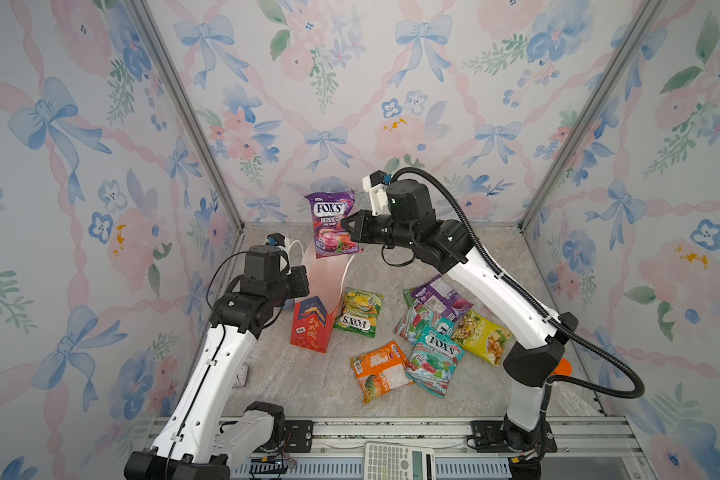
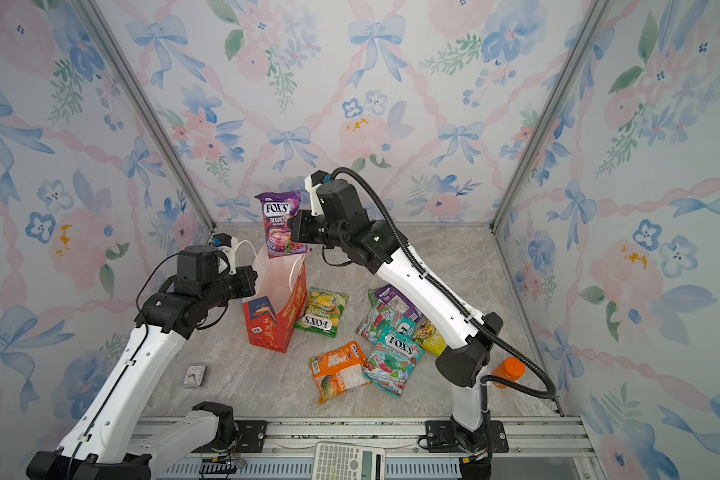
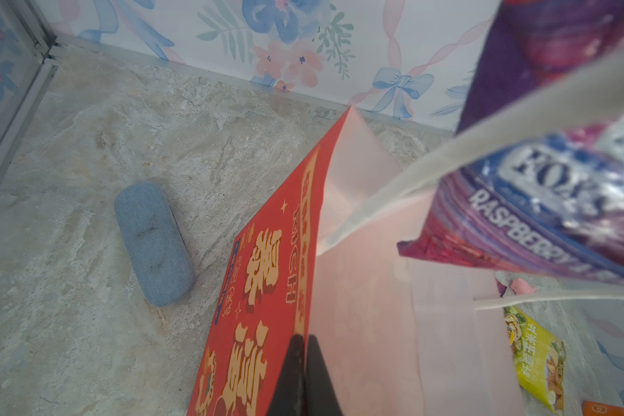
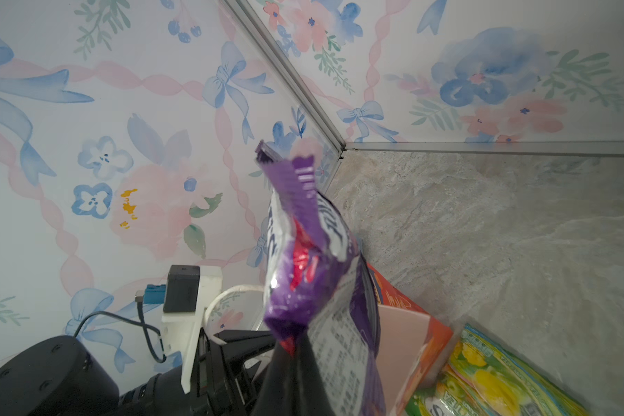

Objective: Place the snacks into the paper bag
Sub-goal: 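Lift the purple packet with the right gripper and carry it toward the bag, then lower the purple packet into the bag held open by the left gripper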

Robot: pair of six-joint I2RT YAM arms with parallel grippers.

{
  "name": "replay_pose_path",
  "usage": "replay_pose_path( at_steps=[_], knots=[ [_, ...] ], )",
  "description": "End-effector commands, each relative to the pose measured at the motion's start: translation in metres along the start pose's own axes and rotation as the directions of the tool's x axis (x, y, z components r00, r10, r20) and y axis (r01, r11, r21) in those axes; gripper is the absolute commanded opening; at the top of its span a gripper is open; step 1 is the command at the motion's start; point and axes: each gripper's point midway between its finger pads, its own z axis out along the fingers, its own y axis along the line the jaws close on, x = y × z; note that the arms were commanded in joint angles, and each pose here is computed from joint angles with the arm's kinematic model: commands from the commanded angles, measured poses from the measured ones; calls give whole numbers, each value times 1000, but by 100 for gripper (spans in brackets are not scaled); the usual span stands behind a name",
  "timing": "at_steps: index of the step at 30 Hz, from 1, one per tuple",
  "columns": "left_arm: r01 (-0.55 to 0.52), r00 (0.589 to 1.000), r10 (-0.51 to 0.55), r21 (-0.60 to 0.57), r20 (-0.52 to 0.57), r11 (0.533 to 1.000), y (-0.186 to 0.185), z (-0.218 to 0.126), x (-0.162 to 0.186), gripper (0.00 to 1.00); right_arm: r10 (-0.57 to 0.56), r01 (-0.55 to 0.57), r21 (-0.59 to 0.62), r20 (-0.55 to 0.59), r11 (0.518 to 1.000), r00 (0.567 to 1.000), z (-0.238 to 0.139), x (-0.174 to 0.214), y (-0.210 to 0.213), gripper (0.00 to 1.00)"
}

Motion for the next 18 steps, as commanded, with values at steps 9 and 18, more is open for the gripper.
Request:
replay_pose_path(
  at_steps=[9, 18],
  knots=[
    [32, 998, -33, 16, 45, 999, -1, -2, 2, 0, -23, 25, -21, 48, 999, 999, -39, 2, 24, 0],
    [33, 998, -35, 38, 58, 999, -3, -7, 3, 0, -33, 37, -30, 112, 999, 993, -11, -13, 47, 0]
  ],
)
